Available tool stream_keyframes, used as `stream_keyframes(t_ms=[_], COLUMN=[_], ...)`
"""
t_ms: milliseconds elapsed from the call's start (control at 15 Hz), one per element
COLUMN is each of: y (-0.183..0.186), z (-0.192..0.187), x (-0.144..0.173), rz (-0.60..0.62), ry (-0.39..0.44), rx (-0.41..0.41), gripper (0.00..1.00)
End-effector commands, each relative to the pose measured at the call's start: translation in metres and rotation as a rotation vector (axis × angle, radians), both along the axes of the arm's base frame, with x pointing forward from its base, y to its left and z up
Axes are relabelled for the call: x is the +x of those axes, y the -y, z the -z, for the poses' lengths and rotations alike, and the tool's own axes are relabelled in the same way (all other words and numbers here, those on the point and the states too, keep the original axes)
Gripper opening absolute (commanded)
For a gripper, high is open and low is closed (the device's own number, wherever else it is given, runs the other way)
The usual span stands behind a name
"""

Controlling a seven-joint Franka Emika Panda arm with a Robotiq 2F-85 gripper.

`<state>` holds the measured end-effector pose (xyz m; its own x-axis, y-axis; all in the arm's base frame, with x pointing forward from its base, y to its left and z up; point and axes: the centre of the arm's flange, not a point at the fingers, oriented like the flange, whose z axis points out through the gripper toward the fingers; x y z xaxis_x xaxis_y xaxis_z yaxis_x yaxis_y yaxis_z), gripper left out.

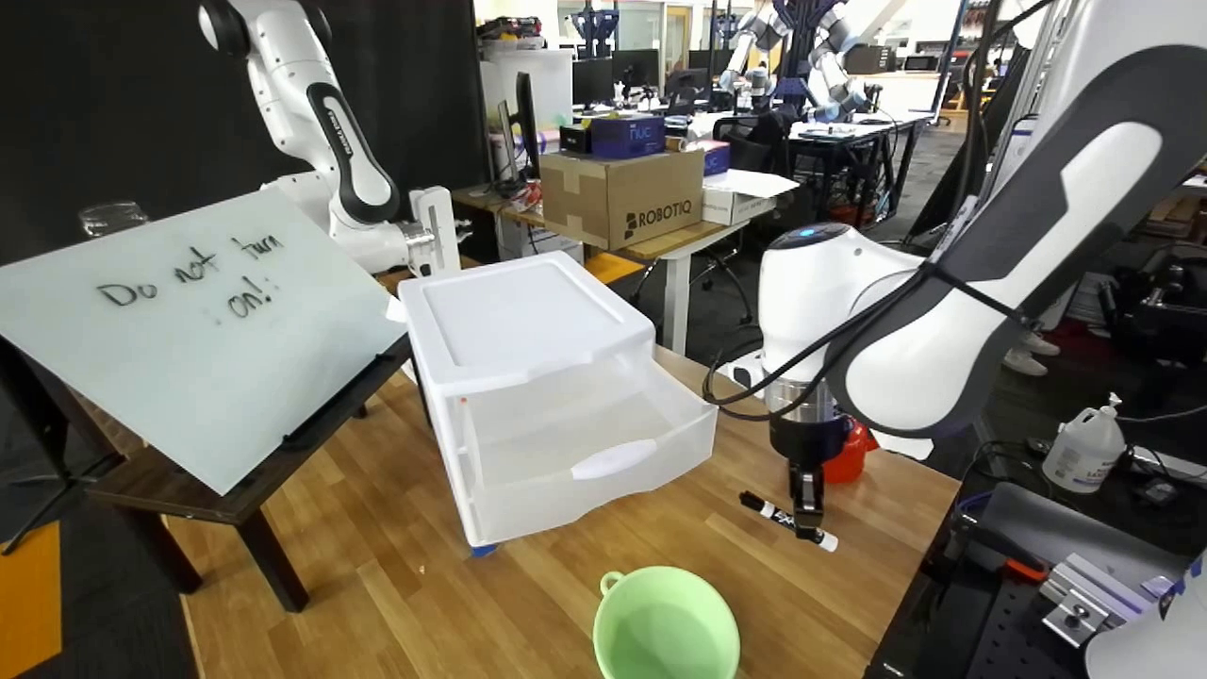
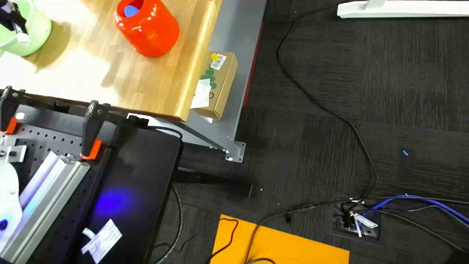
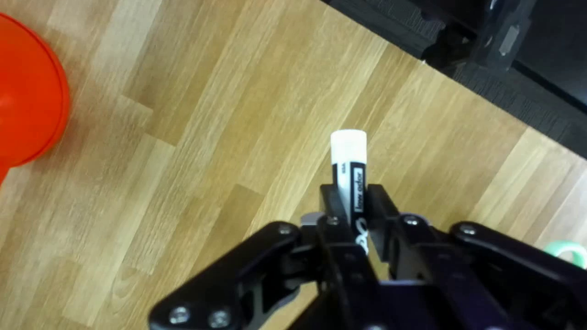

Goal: Pick the marker and put it in the plastic drawer on the table

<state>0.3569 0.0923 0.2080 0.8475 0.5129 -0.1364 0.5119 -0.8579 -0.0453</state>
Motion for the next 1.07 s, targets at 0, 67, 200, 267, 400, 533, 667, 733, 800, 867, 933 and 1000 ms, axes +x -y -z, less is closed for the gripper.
stream_keyframes(t_ms=[0,67,200,267,400,533,667,733,800,867,933,1000], y=[-0.011,-0.014,-0.02,-0.022,-0.024,-0.026,-0.026,-0.027,-0.027,-0.028,-0.028,-0.029], z=[-0.011,-0.012,-0.014,-0.016,-0.016,-0.017,-0.017,-0.018,-0.019,-0.02,-0.02,-0.022], x=[-0.034,-0.036,-0.037,-0.036,-0.038,-0.036,-0.038,-0.036,-0.035,-0.035,-0.036,-0.035], rz=[0.078,0.097,0.125,0.145,0.18,0.207,0.234,0.244,0.255,0.264,0.279,0.292], ry=[0.071,0.079,0.1,0.114,0.135,0.159,0.178,0.191,0.21,0.225,0.245,0.266], rx=[-0.049,-0.057,-0.068,-0.076,-0.088,-0.097,-0.106,-0.109,-0.113,-0.118,-0.127,-0.138], gripper=[0.05,0.05,0.05,0.05,0.05,0.05,0.05,0.05,0.05,0.05,0.05,0.05])
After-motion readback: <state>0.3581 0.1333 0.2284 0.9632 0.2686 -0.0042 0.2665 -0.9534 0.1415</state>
